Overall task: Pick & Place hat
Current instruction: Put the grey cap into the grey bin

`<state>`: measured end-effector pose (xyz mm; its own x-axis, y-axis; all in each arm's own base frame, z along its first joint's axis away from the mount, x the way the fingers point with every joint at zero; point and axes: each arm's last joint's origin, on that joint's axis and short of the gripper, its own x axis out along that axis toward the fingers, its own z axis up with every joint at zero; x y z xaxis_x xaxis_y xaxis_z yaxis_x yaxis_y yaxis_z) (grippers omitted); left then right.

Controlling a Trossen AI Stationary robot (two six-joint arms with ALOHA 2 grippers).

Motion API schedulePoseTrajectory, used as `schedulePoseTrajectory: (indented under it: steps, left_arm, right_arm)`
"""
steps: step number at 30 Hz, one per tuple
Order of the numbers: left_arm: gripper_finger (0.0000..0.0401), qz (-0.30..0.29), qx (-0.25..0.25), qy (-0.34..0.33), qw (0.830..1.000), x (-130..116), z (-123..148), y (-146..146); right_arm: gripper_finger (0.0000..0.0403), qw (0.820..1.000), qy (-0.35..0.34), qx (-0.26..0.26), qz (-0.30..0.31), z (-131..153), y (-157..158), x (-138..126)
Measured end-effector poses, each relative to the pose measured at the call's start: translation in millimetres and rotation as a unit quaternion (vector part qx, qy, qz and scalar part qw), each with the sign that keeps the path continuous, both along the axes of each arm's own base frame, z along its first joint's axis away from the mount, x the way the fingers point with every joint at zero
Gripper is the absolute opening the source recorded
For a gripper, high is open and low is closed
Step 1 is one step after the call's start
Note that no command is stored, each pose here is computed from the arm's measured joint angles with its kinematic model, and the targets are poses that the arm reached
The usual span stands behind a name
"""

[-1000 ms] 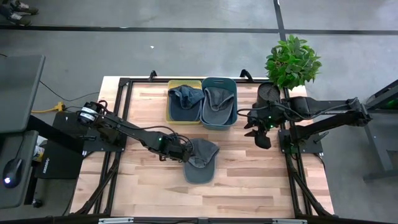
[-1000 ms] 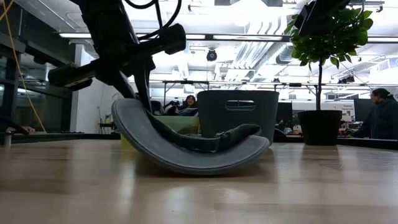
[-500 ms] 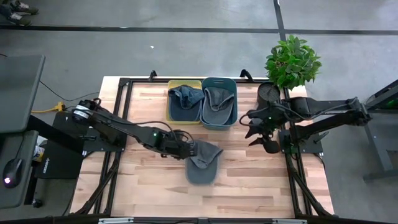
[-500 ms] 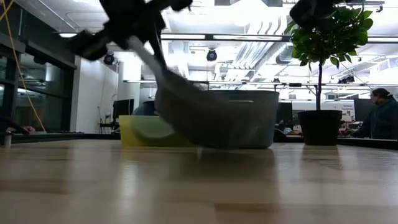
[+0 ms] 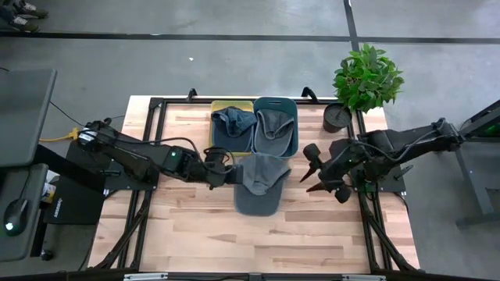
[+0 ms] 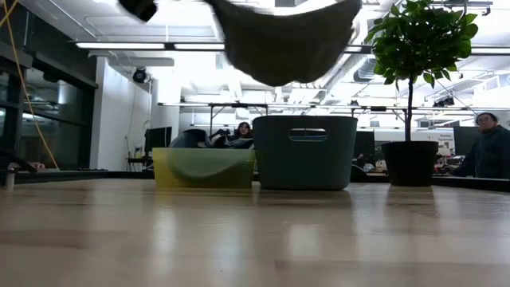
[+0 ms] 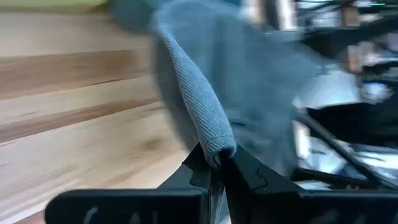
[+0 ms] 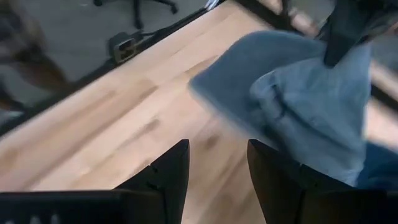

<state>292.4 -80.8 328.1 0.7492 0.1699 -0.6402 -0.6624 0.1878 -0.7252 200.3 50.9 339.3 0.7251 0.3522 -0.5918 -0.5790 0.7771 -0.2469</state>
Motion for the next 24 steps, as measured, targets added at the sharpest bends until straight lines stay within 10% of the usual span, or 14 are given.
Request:
schedulePoseTrajectory:
  steps: [14, 24]
  left_arm:
    - [0.0012, 0.022, 0.067, -0.054, 0.996, 12, 42, 43]
    - [0.0012, -0.006, 0.080, -0.120, 0.990, 24, 55, 76]
  right_arm:
    - [0.0158, 0.971, -0.129, -0.198, 0.033, 10, 19, 1]
    - [0.0158, 0.919, -0.127, -0.373, -0.030, 9, 23, -5]
